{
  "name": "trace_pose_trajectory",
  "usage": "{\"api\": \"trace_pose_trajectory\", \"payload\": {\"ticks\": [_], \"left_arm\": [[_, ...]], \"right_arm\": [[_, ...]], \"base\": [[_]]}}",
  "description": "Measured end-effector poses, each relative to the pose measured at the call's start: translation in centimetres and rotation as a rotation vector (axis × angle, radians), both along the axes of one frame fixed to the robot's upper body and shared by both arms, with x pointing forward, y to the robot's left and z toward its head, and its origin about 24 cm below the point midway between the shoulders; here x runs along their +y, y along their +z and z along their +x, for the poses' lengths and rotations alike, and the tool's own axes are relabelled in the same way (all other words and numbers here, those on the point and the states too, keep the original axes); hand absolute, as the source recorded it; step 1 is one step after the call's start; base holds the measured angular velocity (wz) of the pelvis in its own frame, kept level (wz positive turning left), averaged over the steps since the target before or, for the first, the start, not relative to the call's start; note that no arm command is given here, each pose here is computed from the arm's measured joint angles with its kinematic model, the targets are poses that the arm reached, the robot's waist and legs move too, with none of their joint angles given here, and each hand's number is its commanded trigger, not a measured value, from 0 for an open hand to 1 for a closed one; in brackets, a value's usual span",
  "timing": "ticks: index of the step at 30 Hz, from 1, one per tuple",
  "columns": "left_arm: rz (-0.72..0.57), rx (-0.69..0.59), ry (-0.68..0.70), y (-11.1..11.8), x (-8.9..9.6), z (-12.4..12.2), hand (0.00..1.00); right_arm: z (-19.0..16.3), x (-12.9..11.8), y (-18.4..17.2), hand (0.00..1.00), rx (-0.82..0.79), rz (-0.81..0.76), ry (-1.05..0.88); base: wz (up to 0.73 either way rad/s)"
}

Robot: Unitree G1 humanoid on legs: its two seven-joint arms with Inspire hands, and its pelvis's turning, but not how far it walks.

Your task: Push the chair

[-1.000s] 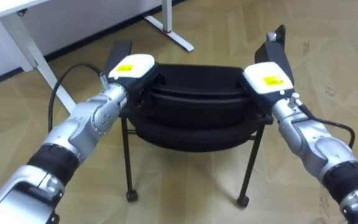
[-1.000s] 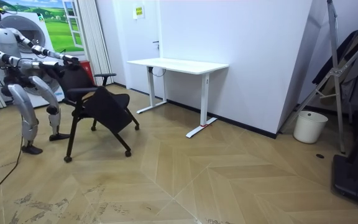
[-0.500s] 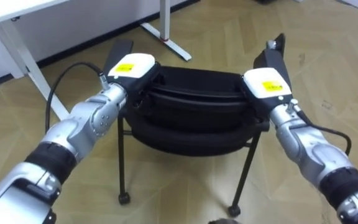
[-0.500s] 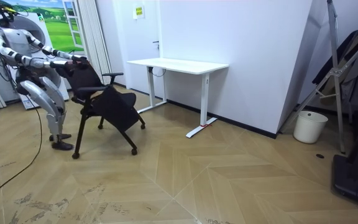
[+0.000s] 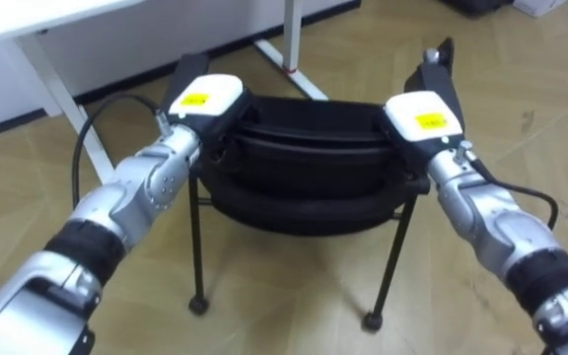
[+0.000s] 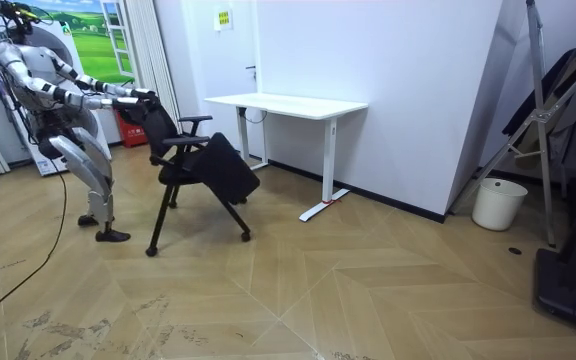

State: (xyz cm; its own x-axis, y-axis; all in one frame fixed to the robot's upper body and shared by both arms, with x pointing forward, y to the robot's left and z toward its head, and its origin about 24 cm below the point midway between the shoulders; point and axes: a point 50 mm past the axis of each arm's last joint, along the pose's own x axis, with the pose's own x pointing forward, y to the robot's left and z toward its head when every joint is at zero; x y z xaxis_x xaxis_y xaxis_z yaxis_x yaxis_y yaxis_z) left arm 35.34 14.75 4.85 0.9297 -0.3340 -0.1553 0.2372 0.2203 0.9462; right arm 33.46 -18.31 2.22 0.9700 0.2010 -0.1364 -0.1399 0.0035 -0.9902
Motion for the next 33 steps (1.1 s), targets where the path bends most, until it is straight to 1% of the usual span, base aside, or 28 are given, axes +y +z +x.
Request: {"api": "trace_pose_trajectory", "payload": {"ticks": [3, 8, 15, 22, 30, 33], "left_arm": [[-0.002, -0.01, 0.005, 0.0, 0.1, 0.0, 1.0], [-0.016, -0.018, 0.028, -1.1, 0.3, -0.6, 1.0], [-0.033, -0.032, 0.033, -1.1, -0.1, -0.7, 1.0], [-0.049, -0.047, 0.03, -0.5, -0.7, -0.4, 1.0], [-0.042, -0.023, 0.028, -0.9, -0.6, -0.7, 1.0], [-0.041, -0.027, 0.025, -0.8, -0.9, -0.7, 1.0]], "right_arm": [[0.1, 0.1, 0.2, 1.0, -0.007, 0.002, 0.004], [0.0, 0.4, 0.0, 1.0, 0.001, -0.018, 0.027], [0.2, 0.0, 0.4, 1.0, -0.017, -0.031, 0.026], [0.3, -0.6, 1.1, 1.0, -0.042, -0.046, 0.02], [0.0, -0.4, 0.5, 1.0, -0.027, -0.042, 0.02], [0.0, -0.5, 0.5, 1.0, -0.026, -0.031, 0.018]], "base": [[0.25], [0.11], [0.13], [-0.04], [0.05], [0.29]]}}
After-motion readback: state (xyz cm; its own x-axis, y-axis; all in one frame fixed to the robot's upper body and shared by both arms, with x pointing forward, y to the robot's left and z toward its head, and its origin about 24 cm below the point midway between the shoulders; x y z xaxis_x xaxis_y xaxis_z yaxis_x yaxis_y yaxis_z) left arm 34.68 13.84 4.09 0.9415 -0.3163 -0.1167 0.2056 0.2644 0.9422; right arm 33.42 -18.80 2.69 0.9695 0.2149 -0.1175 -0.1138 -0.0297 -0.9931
